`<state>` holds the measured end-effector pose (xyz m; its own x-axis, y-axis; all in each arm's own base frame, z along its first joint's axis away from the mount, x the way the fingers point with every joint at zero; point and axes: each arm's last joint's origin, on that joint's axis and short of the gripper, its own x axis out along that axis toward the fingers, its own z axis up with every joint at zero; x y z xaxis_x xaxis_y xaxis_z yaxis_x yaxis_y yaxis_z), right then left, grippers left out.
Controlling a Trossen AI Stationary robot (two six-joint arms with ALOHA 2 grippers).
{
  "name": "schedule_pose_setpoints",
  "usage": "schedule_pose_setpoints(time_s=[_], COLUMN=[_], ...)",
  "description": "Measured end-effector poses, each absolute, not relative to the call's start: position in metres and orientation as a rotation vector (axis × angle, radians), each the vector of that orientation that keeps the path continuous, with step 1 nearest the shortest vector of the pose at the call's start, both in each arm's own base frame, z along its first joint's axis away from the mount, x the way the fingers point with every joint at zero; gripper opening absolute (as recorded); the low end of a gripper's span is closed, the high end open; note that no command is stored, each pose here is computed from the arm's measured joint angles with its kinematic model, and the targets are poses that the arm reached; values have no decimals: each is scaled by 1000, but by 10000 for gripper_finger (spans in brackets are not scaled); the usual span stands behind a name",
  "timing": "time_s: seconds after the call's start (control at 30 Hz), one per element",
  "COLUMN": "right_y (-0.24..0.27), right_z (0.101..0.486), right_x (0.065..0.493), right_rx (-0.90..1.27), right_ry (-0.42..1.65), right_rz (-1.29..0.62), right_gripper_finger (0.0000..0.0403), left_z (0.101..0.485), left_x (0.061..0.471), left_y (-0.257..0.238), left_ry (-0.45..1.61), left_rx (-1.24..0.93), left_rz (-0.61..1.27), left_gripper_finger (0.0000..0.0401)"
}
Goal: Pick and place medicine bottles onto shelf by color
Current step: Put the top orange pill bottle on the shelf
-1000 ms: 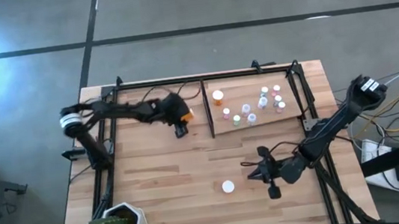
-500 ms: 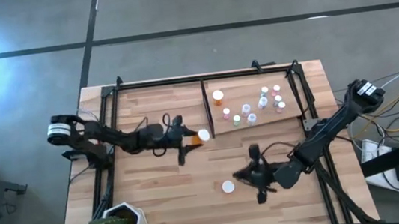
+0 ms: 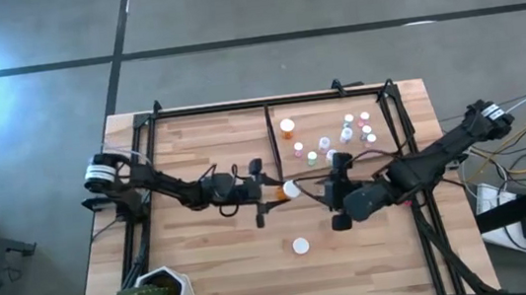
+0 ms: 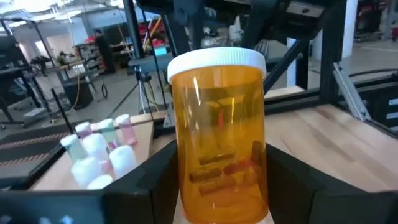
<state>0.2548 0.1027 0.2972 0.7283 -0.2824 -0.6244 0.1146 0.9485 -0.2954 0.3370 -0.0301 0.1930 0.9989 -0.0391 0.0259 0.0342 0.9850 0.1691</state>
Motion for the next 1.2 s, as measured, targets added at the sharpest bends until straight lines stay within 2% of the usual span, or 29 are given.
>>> schedule_pose_setpoints(time_s=[0.1, 0.27, 0.43, 0.6, 0.7, 0.87, 1.2], right_y=[100, 100, 92, 81, 74, 67, 69], right_z=[281, 246, 220, 210, 210, 210, 219], right_x=[249, 248, 247, 242, 242, 251, 257], right_rx=[-234, -215, -186, -103, -39, 10, -62], right_ry=[692, 524, 343, 145, 71, 72, 69], right_rz=[-214, -184, -225, -241, -172, -107, -105], right_gripper_finger=[191, 270, 315, 314, 303, 285, 234], left_z=[190, 185, 185, 185, 186, 190, 191], left_x=[345, 353, 353, 353, 354, 356, 357], left_y=[-31, -32, -33, -33, -33, -33, -33], left_ry=[-20, -8, -14, -12, -14, -29, -31], left_rx=[169, 166, 164, 164, 164, 163, 162], left_rz=[-38, -40, -42, -42, -42, -41, -41], left_gripper_finger=[175, 175, 175, 175, 175, 175, 175])
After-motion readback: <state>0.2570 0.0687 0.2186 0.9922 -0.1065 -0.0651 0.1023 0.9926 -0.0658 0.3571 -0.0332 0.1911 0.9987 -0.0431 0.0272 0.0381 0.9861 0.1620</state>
